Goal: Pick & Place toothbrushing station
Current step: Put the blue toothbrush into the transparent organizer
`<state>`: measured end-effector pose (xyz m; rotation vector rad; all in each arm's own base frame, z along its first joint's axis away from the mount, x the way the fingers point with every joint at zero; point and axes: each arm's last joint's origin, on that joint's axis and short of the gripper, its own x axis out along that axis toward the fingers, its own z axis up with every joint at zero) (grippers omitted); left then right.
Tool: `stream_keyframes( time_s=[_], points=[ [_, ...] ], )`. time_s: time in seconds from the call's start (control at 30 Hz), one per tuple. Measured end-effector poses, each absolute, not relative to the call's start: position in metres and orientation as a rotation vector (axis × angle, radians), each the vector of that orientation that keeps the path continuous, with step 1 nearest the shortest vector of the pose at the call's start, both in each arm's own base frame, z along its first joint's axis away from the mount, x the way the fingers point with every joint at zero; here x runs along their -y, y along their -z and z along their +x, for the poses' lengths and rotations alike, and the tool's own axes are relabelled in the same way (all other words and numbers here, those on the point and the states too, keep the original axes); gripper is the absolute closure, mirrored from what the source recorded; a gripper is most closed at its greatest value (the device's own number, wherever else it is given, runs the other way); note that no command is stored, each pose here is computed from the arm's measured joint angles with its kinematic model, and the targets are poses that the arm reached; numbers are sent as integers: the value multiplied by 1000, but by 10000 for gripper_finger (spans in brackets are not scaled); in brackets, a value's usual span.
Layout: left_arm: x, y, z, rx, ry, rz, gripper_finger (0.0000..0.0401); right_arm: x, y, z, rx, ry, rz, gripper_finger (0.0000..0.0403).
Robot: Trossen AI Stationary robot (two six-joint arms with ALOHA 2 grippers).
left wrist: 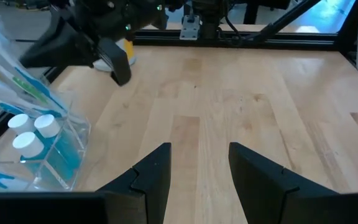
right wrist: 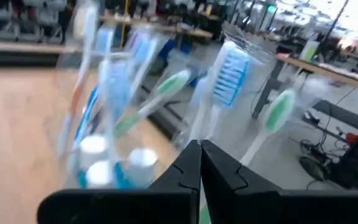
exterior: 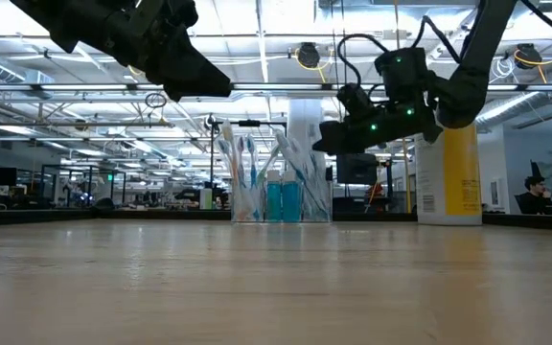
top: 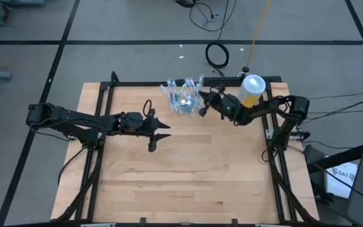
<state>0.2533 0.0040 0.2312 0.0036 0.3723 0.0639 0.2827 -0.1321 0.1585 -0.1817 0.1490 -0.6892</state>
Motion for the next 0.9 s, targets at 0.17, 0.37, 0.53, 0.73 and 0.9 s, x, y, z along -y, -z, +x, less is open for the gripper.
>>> stream_keyframes(
  time_s=[0.17,0.37,0.53,0.73,0.9],
  points=[
    [-4,-231,253,-372,-63,11,233,124,-153,284,-253,660,-204,403],
    [-5,-232,254,-368,-56,62,233,120,-151,285,-279,701,-190,403],
    [-5,-232,254,-367,-56,64,233,120,-146,283,-327,700,-182,403],
    [-5,-232,254,-367,-57,58,233,122,-147,283,-315,712,-160,398],
    [-5,-232,254,-369,-58,51,233,121,-146,283,-317,705,-189,368]
  ],
)
